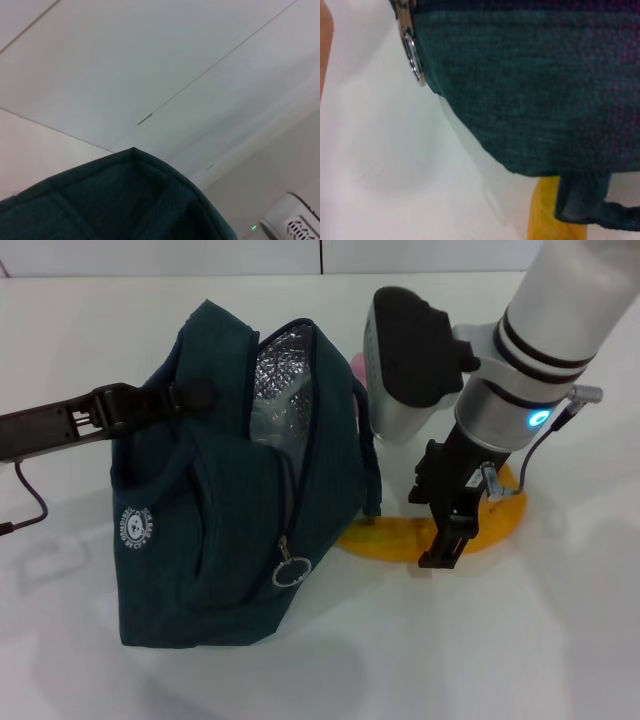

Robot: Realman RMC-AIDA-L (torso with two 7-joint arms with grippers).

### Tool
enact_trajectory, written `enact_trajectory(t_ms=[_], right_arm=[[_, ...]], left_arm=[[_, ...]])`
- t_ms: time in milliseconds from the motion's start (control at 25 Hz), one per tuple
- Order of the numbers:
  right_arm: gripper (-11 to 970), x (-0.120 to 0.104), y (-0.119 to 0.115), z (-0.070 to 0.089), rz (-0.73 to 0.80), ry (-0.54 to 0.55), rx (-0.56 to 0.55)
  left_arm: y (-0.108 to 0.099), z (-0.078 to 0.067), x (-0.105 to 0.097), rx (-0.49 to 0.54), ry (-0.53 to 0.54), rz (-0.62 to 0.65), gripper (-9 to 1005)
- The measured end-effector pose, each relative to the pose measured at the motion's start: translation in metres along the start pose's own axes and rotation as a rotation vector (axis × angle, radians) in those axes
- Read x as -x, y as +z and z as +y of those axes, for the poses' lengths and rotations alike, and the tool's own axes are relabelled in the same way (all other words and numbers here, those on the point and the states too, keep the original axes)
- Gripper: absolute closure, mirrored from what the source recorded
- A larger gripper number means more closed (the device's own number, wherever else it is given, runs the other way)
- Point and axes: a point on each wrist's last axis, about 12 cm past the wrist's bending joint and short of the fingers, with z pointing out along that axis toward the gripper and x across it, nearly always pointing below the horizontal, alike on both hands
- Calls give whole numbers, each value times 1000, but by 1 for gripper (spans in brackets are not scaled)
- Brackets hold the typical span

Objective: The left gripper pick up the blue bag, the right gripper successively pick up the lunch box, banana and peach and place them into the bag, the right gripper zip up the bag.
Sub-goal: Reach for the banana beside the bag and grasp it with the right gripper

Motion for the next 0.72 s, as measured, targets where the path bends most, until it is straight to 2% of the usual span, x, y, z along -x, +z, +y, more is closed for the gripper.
enact_trajectory(t_ms=[720], right_arm=[[149, 0, 12, 2, -14, 1, -1]], left_arm=[[0, 0, -1, 0, -5, -1, 950]])
